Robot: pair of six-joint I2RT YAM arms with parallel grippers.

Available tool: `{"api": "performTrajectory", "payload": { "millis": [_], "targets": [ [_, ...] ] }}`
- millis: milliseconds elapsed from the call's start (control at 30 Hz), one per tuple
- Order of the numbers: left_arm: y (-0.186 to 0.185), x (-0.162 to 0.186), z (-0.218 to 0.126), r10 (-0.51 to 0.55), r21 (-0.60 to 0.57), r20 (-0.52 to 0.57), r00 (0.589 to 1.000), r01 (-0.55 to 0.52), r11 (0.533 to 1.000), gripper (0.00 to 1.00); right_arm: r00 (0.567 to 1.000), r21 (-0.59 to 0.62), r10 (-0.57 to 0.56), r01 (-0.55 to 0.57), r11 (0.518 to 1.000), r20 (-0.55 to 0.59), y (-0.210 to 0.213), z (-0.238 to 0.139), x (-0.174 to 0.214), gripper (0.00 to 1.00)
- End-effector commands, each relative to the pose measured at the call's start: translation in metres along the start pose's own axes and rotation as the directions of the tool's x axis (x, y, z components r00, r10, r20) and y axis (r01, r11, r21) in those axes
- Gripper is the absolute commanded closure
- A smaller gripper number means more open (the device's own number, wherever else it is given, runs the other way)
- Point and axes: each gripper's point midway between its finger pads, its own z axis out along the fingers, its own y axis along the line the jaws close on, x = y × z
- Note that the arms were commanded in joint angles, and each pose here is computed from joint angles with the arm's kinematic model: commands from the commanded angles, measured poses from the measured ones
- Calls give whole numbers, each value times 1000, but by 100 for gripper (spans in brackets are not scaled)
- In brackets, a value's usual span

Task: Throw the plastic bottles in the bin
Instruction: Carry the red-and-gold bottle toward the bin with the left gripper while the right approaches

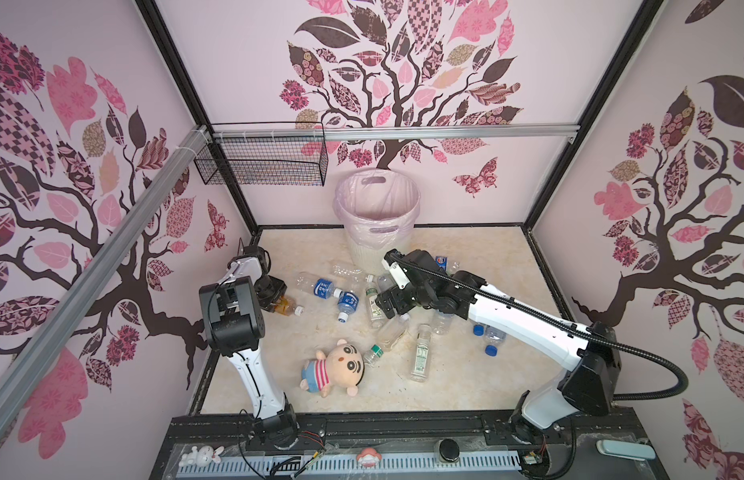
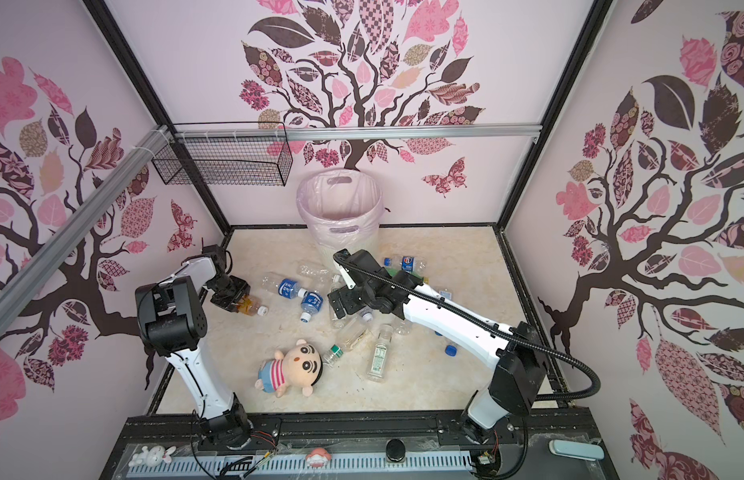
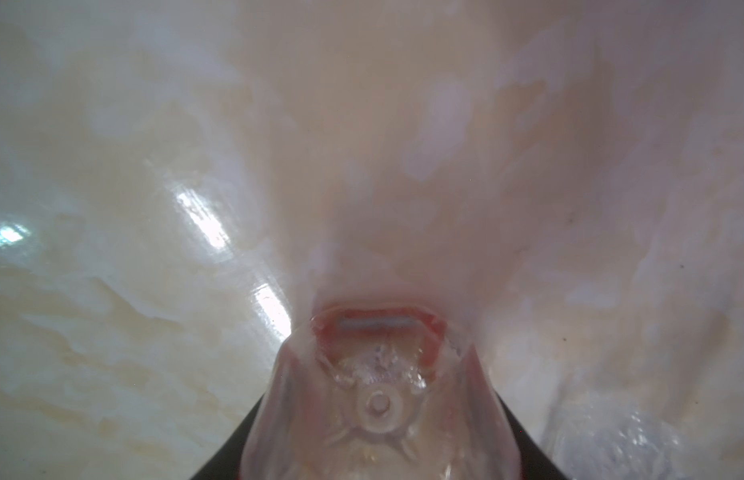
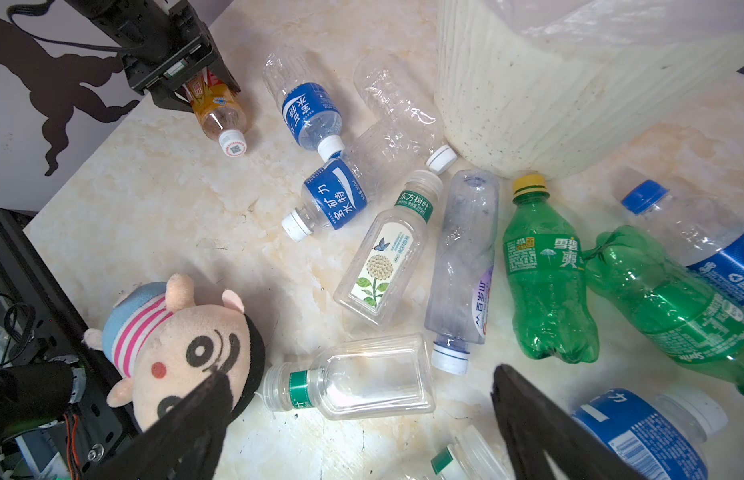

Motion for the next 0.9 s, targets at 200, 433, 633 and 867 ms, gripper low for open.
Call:
{"api": "performTrajectory", "payload": {
  "millis": [200, 433, 633, 867],
  "targets": [
    [0, 22, -29, 69, 127, 2, 998, -69, 989, 51, 997, 3, 28, -28, 1000, 70, 1, -22, -24, 0],
    [-8, 50, -55, 136, 198, 4, 991, -135, 971, 51, 993, -36, 72, -69, 997, 90, 7, -27, -31, 0],
    [-39, 96, -95, 263, 296, 46, 964, -265, 918, 52, 985, -118, 118, -103, 988, 126, 17, -38, -45, 0],
    [-87, 149, -165, 361, 451, 134, 923, -381, 807, 52, 975, -169, 176, -152, 974, 139, 13, -47, -59, 0]
  ]
}}
